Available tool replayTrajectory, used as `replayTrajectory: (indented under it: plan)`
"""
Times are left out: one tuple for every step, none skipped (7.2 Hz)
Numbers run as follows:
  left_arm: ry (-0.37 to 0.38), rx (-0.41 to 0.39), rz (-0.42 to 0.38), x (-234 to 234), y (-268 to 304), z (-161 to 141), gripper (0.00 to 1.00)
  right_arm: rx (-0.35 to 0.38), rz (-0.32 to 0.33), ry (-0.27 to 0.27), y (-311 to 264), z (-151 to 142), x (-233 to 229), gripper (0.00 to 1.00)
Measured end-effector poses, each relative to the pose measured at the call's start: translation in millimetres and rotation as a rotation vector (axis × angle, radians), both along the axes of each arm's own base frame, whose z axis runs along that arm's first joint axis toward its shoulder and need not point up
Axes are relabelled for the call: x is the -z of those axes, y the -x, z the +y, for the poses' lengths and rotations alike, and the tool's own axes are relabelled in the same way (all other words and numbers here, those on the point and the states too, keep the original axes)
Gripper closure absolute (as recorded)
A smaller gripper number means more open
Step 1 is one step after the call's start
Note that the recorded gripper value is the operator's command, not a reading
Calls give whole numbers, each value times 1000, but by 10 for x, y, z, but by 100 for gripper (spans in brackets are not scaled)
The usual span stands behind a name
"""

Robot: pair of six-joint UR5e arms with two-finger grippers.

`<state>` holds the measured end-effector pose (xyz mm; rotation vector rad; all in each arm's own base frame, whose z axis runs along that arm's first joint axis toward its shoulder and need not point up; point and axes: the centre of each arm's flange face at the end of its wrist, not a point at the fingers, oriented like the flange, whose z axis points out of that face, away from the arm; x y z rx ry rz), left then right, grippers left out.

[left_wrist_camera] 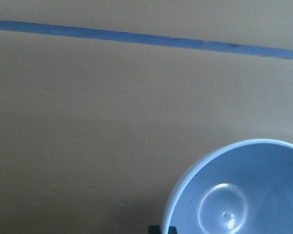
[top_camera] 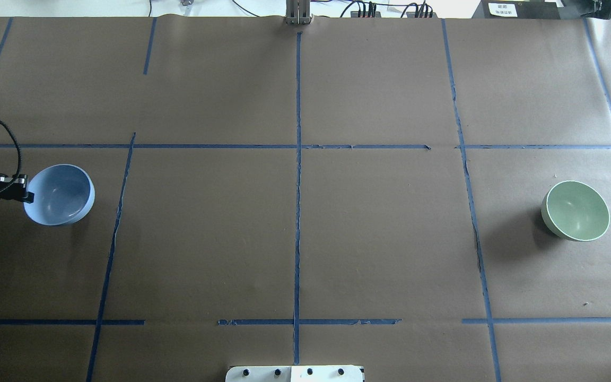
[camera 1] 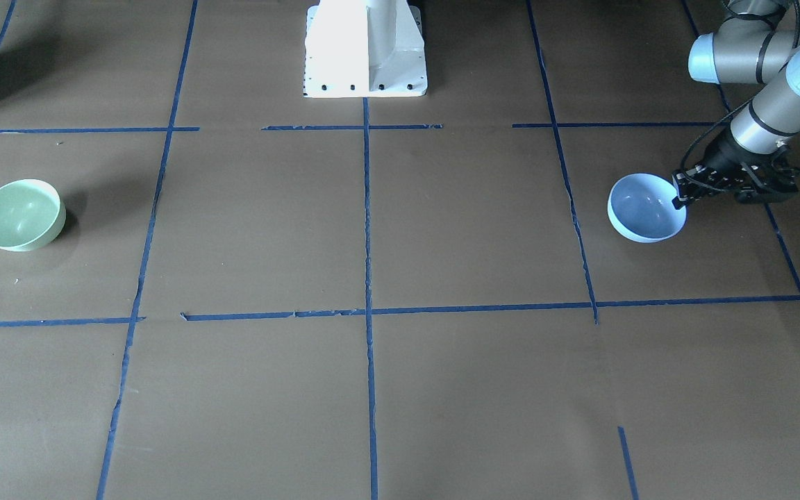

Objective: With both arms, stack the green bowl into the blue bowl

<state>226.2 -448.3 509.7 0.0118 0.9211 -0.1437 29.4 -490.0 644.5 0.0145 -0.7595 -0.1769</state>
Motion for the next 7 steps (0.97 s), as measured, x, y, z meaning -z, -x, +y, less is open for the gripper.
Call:
replayTrajectory:
  plan:
    - [45, 28, 36, 695, -194, -212, 100, 0, 0, -1, 0, 1, 5, 0]
    - [77, 45, 47, 1438, -522, -394, 100, 0, -1, -2, 1, 0, 14, 0]
    - [93, 44, 33, 2076, -1017, -403, 100, -1, 0, -3, 0, -1, 21, 0]
    - [103, 42, 13, 2529, -1606, -259, 100, -1, 0, -4, 0, -1, 24, 0]
    - [108, 54, -6, 2865, -2213, -78, 100, -1, 0, -4, -1, -1, 25, 0]
    - [105, 61, -13, 3111, -2735, 49, 100, -1, 0, -4, 0, -1, 26, 0]
    - [99, 57, -7, 3201, -3110, 106, 100, -1, 0, -4, 0, -1, 27, 0]
